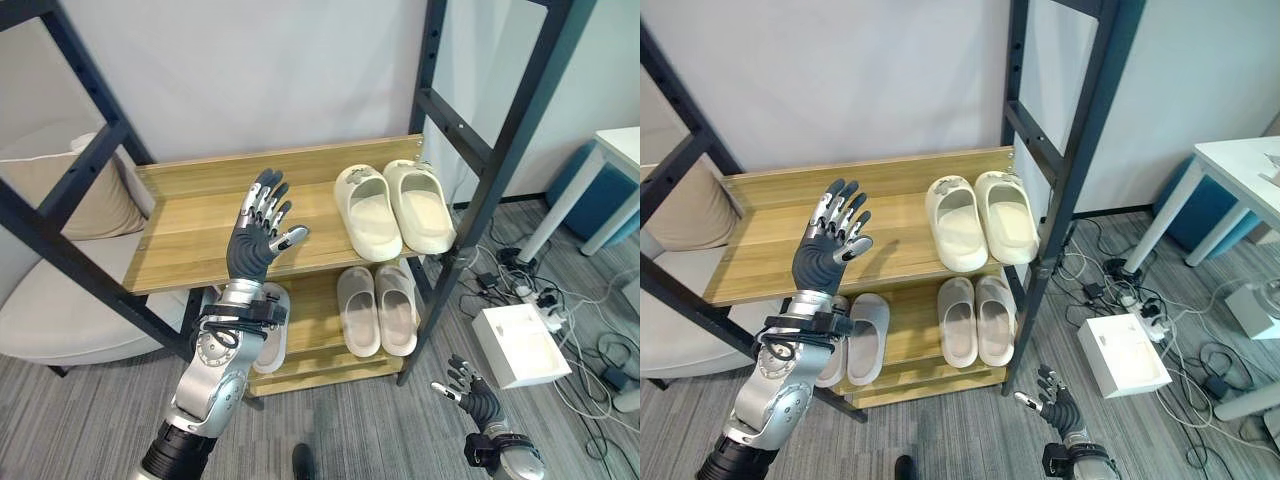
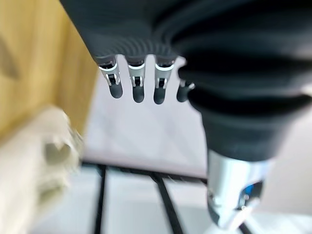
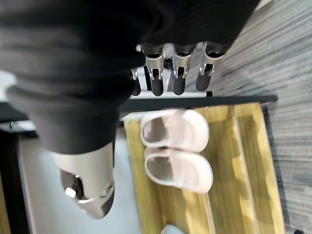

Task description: Arrange the slippers neatly on the shoe rack.

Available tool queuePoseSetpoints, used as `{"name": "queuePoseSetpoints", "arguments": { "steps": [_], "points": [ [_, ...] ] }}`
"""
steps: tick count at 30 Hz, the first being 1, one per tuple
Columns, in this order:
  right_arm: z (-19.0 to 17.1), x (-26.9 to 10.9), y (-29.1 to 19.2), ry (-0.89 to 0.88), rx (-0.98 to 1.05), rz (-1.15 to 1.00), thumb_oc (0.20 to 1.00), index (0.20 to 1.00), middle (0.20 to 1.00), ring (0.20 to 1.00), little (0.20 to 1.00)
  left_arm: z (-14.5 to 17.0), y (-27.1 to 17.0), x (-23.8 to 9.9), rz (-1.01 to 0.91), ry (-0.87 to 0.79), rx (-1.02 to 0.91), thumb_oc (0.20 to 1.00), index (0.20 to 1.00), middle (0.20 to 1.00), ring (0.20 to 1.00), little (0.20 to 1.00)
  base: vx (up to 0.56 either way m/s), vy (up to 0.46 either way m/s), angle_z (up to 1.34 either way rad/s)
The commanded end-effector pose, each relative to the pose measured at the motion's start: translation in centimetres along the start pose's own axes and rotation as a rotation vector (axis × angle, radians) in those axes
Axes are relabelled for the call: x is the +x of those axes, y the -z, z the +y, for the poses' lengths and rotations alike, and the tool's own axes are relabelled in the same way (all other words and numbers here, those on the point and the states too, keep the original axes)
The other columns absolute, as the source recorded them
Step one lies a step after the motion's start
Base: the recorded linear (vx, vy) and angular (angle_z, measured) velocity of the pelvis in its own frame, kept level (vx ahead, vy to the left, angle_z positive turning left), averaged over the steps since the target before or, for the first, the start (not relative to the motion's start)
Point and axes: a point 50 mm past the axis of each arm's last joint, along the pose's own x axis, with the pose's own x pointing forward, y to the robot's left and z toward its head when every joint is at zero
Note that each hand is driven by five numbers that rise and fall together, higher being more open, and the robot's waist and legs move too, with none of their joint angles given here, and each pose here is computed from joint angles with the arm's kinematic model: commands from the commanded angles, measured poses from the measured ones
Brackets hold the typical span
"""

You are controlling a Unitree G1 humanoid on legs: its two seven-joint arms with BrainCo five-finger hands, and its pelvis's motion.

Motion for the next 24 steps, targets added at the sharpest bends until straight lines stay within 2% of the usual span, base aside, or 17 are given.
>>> {"name": "queuePoseSetpoints", "arguments": {
  "steps": [1, 5, 9, 12, 13, 15, 17, 18, 19, 21, 24],
  "points": [
    [1.2, 0.9, -2.2, -0.057, 0.044, -0.129, 1.0, 1.0, 1.0, 1.0, 1.0, -0.6, -1.1, 1.1, -0.048, 0.217, 0.034, 1.0, 1.0, 1.0, 1.0, 1.0, 0.01, 0.003, 0.12],
    [1.4, 1.1, -2.7, -0.087, 0.035, -0.142, 1.0, 1.0, 1.0, 1.0, 1.0, -1.1, 1.1, -0.6, 0.108, 0.31, 0.021, 1.0, 1.0, 1.0, 1.0, 1.0, 0.0, 0.003, 0.04],
    [1.3, 1.2, -2.9, -0.105, 0.018, -0.144, 1.0, 1.0, 1.0, 1.0, 1.0, -0.5, 2.6, -2.0, 0.25, 0.395, 0.176, 1.0, 1.0, 1.0, 1.0, 1.0, 0.0, 0.0, 0.0],
    [1.2, 1.3, -3.1, -0.117, 0.002, -0.141, 1.0, 1.0, 1.0, 1.0, 1.0, 0.3, 4.0, -3.4, 0.357, 0.388, 0.205, 1.0, 1.0, 1.0, 1.0, 1.0, 0.0, 0.0, 0.0],
    [1.3, 1.4, -3.2, -0.127, -0.001, -0.143, 1.0, 1.0, 1.0, 1.0, 1.0, 1.0, 5.4, -4.8, 0.449, 0.358, 0.21, 1.0, 1.0, 1.0, 1.0, 1.0, 0.0, 0.0, 0.0],
    [1.3, 1.4, -3.2, -0.127, -0.001, -0.142, 1.0, 1.0, 1.0, 1.0, 1.0, 1.0, 5.5, -4.8, 0.449, 0.357, 0.21, 1.0, 1.0, 1.0, 1.0, 1.0, 0.0, 0.0, 0.0],
    [1.3, 1.4, -3.3, -0.133, 0.001, -0.137, 1.0, 1.0, 1.0, 1.0, 1.0, 2.3, 8.1, -7.6, 0.612, 0.268, 0.196, 1.0, 1.0, 1.0, 1.0, 1.0, 0.0, 0.0, 0.0],
    [1.3, 1.4, -3.3, -0.132, 0.0, -0.137, 1.0, 1.0, 1.0, 1.0, 1.0, 2.3, 8.2, -7.6, 0.612, 0.268, 0.196, 1.0, 1.0, 1.0, 1.0, 1.0, 0.0, 0.0, 0.0],
    [1.3, 1.5, -3.2, -0.127, 0.002, -0.134, 1.0, 1.0, 1.0, 1.0, 1.0, 3.2, 10.0, -9.7, 0.716, 0.166, 0.163, 1.0, 1.0, 1.0, 1.0, 1.0, 0.0, 0.0, 0.0],
    [1.4, 1.5, -3.2, -0.119, 0.009, -0.134, 1.0, 1.0, 1.0, 1.0, 1.0, 4.1, 11.9, -11.8, 0.812, 0.051, 0.137, 1.0, 1.0, 1.0, 1.0, 1.0, 0.0, 0.0, 0.0],
    [1.5, 1.6, -3.3, -0.098, 0.019, -0.137, 1.0, 1.0, 1.0, 1.0, 1.0, 4.9, 13.3, -13.4, 0.877, -0.082, 0.117, 1.0, 1.0, 1.0, 1.0, 1.0, 0.0, 0.0, 0.0]
  ]
}}
